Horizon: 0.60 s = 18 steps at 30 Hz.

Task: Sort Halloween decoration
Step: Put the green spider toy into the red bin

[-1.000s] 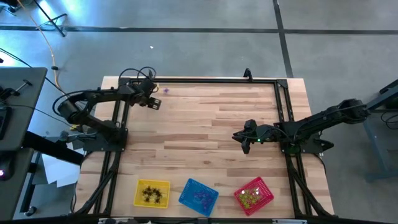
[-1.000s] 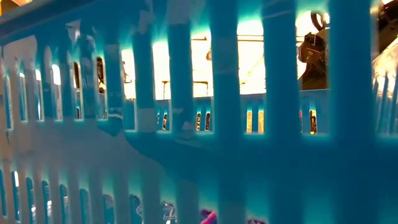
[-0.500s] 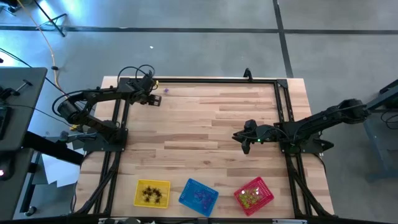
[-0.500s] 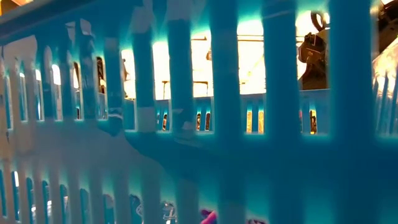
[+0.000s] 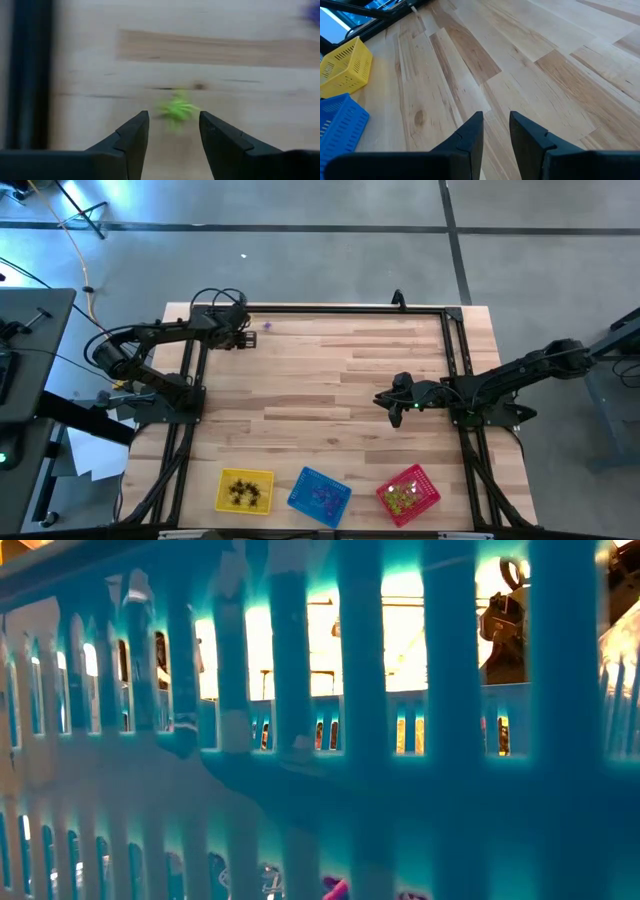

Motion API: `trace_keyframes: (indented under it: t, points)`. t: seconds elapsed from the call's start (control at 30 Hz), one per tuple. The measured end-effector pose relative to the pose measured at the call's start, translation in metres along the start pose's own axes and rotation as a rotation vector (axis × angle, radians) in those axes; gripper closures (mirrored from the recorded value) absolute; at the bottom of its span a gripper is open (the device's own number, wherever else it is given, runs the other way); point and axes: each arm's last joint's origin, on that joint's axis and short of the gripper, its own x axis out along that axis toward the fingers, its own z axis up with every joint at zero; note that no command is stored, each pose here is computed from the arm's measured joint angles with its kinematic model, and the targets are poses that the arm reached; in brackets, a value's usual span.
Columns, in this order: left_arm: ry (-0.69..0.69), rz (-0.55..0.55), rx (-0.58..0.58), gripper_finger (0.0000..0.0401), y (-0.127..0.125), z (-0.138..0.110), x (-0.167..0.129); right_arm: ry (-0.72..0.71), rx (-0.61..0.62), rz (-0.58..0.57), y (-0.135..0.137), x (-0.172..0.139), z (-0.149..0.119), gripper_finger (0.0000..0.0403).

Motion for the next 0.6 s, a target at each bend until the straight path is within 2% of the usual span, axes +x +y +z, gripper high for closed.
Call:
trace_keyframes:
  t: [0.13, 0.3, 0.47, 0.6]
  points:
    - [0.037, 0.068, -0.073, 0.0259, 0.0101, -0.0005, 0.0017, 0.0, 0.0, 0.0, 0.0, 0.0, 0.0, 0.0311]
    - [0.08, -0.007, -0.096, 0.0279, 0.0086, 0.0006, 0.0023, 0.0, 0.0, 0.0, 0.0, 0.0, 0.0, 0.0311]
    - [0.039, -0.066, -0.124, 0.0281, 0.004, 0.0057, 0.0024, 0.0, 0.0, 0.0, 0.0, 0.0, 0.0, 0.0311]
    - [0.001, -0.047, -0.146, 0.0282, 0.0049, 0.0092, 0.004, 0.0, 0.0, 0.0, 0.0, 0.0, 0.0, 0.0311]
